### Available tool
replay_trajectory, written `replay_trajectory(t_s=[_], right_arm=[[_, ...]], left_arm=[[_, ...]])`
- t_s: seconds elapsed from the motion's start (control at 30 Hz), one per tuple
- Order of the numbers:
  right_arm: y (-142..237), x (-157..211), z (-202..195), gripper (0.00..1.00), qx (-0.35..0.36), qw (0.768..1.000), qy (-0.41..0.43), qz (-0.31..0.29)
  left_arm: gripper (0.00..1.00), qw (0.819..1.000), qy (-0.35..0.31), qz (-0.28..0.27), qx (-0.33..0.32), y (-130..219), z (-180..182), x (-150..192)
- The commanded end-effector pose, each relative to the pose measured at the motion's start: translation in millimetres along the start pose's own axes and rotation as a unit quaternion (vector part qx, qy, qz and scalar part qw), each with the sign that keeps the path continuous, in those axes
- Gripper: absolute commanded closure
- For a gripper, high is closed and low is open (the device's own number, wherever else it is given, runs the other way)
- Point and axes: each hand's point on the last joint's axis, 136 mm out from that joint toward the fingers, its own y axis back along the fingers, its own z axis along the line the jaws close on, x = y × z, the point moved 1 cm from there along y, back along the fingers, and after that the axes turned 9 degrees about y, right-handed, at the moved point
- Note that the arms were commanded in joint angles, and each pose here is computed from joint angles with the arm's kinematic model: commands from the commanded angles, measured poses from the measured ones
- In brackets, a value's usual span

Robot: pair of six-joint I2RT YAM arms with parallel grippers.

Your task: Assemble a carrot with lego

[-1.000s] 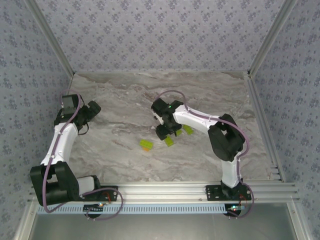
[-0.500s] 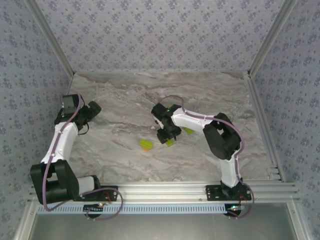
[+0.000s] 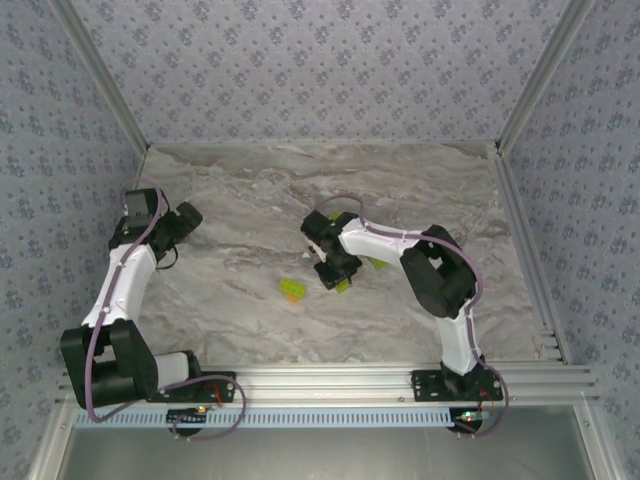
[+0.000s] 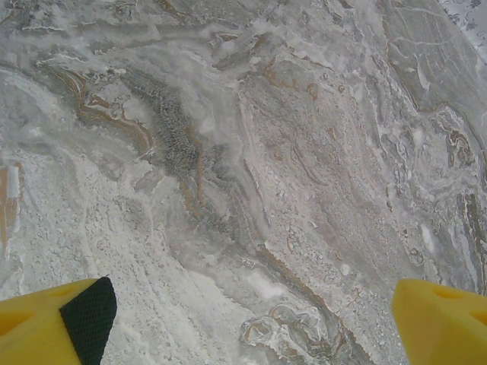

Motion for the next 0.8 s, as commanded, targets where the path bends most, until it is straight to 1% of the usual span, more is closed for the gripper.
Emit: replay_trajectory(t_s=[0.0,0.13,0.2,0.3,0.4,0.5,0.6,0.77], right_arm=[[39.8,-1.0,7.6,0.67,0.011,0.999,0.04,-0.009],[79.2,-9.6,12.4,0.67,0.017,0.997,0.076,-0.018],[91.9,-13.7,16.3,0.67,0.015,0.996,0.091,-0.02],[106.9,-22.3,33.5,0.68,-0.012,0.992,0.121,-0.026],[110.1,-31.0,53.9,0.68,-0.038,0.986,0.159,-0.026],[107.4,-36.1,68.6,0.67,-0.055,0.978,0.199,-0.009],[99.0,-38.4,79.4,0.68,-0.062,0.97,0.236,0.016],[87.0,-45.0,86.7,0.68,-0.061,0.963,0.26,0.025]], left_arm=[[0.05,1.0,0.004,-0.006,0.007,6.6,-6.2,-8.0],[0.05,1.0,0.005,-0.006,0.007,7.0,-6.6,-8.3],[0.05,1.0,0.004,-0.007,0.008,7.6,-6.5,-8.1],[0.05,1.0,0.003,-0.008,0.008,8.5,-6.4,-8.2],[0.05,1.0,0.003,-0.008,0.007,8.6,-6.2,-7.8],[0.05,1.0,0.003,-0.008,0.008,8.6,-6.7,-8.5],[0.05,1.0,0.003,-0.008,0.009,9.3,-7.2,-8.5],[0.05,1.0,0.002,-0.01,0.007,10.6,-6.6,-8.8]])
